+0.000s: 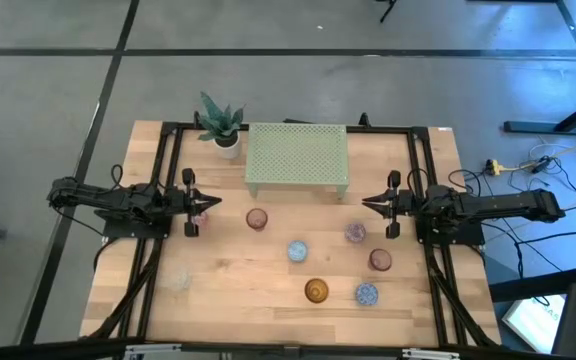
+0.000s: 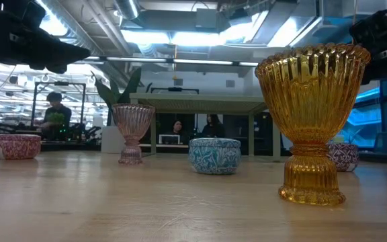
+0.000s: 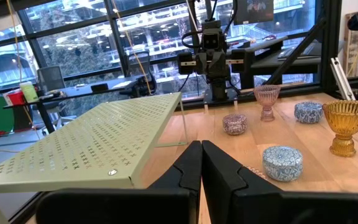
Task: Pick & Place candle stick holders
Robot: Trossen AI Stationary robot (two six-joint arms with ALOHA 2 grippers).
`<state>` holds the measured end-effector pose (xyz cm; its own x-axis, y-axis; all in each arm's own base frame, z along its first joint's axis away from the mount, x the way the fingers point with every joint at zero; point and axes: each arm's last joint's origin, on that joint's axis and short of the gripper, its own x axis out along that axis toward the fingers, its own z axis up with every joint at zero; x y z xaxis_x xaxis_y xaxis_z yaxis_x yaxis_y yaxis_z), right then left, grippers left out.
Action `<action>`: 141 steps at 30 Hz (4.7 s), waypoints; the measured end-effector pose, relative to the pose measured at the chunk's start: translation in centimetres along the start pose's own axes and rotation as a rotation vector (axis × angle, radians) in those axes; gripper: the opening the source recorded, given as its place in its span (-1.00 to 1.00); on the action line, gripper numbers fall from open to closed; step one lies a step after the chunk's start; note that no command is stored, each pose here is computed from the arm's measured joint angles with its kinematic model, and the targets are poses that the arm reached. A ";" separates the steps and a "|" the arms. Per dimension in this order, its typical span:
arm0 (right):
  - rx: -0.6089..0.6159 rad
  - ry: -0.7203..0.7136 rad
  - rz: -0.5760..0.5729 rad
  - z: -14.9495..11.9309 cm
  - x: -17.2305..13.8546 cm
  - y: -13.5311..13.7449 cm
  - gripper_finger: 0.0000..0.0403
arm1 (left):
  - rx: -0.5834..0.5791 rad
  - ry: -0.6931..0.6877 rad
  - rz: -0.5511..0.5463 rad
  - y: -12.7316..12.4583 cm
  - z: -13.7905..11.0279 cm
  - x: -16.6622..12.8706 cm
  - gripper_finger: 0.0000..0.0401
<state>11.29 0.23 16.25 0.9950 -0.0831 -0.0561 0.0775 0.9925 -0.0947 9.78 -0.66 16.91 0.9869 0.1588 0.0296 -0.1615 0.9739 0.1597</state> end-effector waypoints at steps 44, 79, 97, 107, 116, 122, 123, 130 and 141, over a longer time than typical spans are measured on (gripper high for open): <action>0.000 0.000 0.000 0.0 0.0 0.0 -0.79 | 0.000 0.000 0.000 0.0 0.0 0.0 -0.97; -0.045 -0.088 -0.010 0.9 0.0 -0.1 -0.79 | 0.010 -0.001 0.000 0.0 0.0 0.0 -0.97; -0.099 -0.423 -0.170 4.2 -1.0 -0.8 -0.79 | -0.126 -0.176 -0.065 0.1 1.7 -0.1 -0.97; -0.073 -0.463 -0.238 5.9 -1.3 -1.1 -0.77 | -0.146 -0.229 -0.025 0.3 2.2 -0.3 -0.97; -0.092 -0.275 -0.202 7.8 -0.5 -1.2 -0.37 | -0.153 -0.268 0.009 0.8 3.7 -0.6 -0.81; -0.068 -0.251 -0.195 8.0 -0.1 -1.2 -0.19 | -0.184 -0.252 0.039 0.8 3.7 -0.5 -0.55; -0.069 -0.247 -0.198 7.9 0.0 -1.2 -0.18 | -0.197 -0.240 0.060 0.9 3.6 -0.4 -0.51; -0.067 -0.267 -0.257 8.1 0.0 -1.8 -0.19 | -0.136 -0.139 0.146 1.2 6.1 0.5 -0.41; -0.068 -0.251 -0.331 8.0 0.0 -2.7 -0.20 | -0.010 0.212 0.075 1.1 12.9 4.2 -0.41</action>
<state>11.63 -1.77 24.45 0.9022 -0.3640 0.2315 0.4001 0.9068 -0.1333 13.75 -1.04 29.89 0.9510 0.2601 -0.1673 -0.2352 0.9595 0.1547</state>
